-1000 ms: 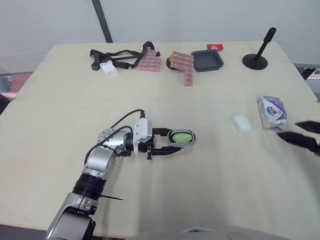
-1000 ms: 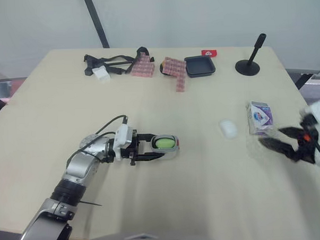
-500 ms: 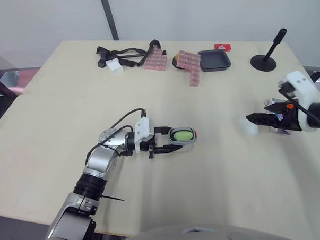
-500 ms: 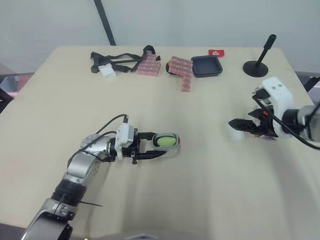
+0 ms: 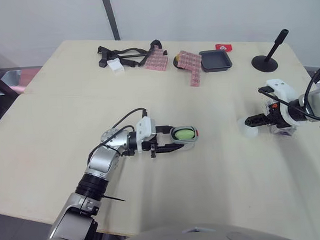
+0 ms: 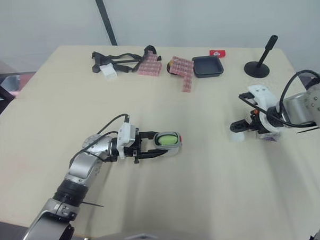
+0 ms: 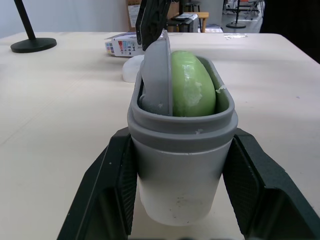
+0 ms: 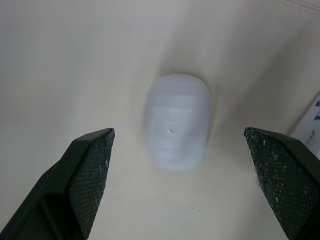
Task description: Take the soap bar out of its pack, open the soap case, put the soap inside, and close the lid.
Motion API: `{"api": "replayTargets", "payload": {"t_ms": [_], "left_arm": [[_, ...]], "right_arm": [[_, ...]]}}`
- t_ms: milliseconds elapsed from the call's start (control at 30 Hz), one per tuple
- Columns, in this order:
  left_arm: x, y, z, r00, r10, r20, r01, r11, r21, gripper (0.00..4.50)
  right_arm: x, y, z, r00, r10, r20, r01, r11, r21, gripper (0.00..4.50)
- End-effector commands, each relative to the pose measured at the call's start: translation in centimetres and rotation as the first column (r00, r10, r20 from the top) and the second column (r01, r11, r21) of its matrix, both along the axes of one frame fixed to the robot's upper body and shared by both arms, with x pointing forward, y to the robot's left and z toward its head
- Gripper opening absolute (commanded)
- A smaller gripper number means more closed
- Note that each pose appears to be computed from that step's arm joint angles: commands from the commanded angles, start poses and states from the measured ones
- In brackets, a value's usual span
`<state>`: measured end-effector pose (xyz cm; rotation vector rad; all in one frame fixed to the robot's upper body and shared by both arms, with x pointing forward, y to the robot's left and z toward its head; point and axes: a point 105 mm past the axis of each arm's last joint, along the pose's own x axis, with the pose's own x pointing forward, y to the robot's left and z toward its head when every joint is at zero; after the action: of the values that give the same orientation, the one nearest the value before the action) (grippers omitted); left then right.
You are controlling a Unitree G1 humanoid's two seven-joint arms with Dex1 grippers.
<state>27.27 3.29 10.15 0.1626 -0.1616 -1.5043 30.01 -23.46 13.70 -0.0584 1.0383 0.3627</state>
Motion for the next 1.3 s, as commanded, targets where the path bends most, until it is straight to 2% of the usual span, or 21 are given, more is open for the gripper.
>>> {"api": "replayTargets", "payload": {"t_ms": [33,367,633,667,867,1100,1233,1300], "left_arm": [[-0.3,-0.3,0.5,1.000,-0.011,0.029,0.012,1.000,-0.013,1.91],[0.0,-0.3,0.7,0.999,-0.007,0.033,0.008,1.000,-0.012,1.91],[-0.1,-0.4,0.6,1.000,-0.007,0.028,0.007,1.000,-0.014,1.91],[-0.1,-0.4,0.6,1.000,-0.007,0.027,0.007,1.000,-0.014,1.91],[-0.2,-0.6,0.6,1.000,-0.009,0.024,0.010,1.000,-0.014,1.91],[0.0,-0.7,0.7,1.000,-0.006,0.027,0.006,1.000,-0.017,1.91],[-0.1,-0.7,0.6,1.000,-0.004,0.025,0.005,1.000,-0.016,1.91],[-0.1,-0.7,0.6,1.000,-0.005,0.026,0.006,1.000,-0.016,1.91]], "right_arm": [[0.4,0.3,0.4,1.000,0.006,0.009,-0.006,1.000,-0.009,4.46],[0.7,0.3,-1.9,0.999,-0.010,-0.037,0.007,0.997,-0.072,4.46],[0.5,0.4,-2.4,0.999,0.007,-0.048,-0.011,0.996,-0.091,4.46],[0.5,0.4,-2.4,0.999,0.006,-0.048,-0.010,0.996,-0.093,3.92],[0.5,0.3,-2.6,0.999,0.000,-0.048,-0.005,0.995,-0.100,2.00],[0.2,0.4,-3.0,0.998,0.028,-0.050,-0.034,0.991,-0.128,1.91],[0.4,1.4,-2.4,0.992,0.121,0.022,-0.117,0.985,-0.131,1.91],[0.5,2.4,-1.8,0.971,0.223,0.090,-0.211,0.970,-0.123,1.91]]}}
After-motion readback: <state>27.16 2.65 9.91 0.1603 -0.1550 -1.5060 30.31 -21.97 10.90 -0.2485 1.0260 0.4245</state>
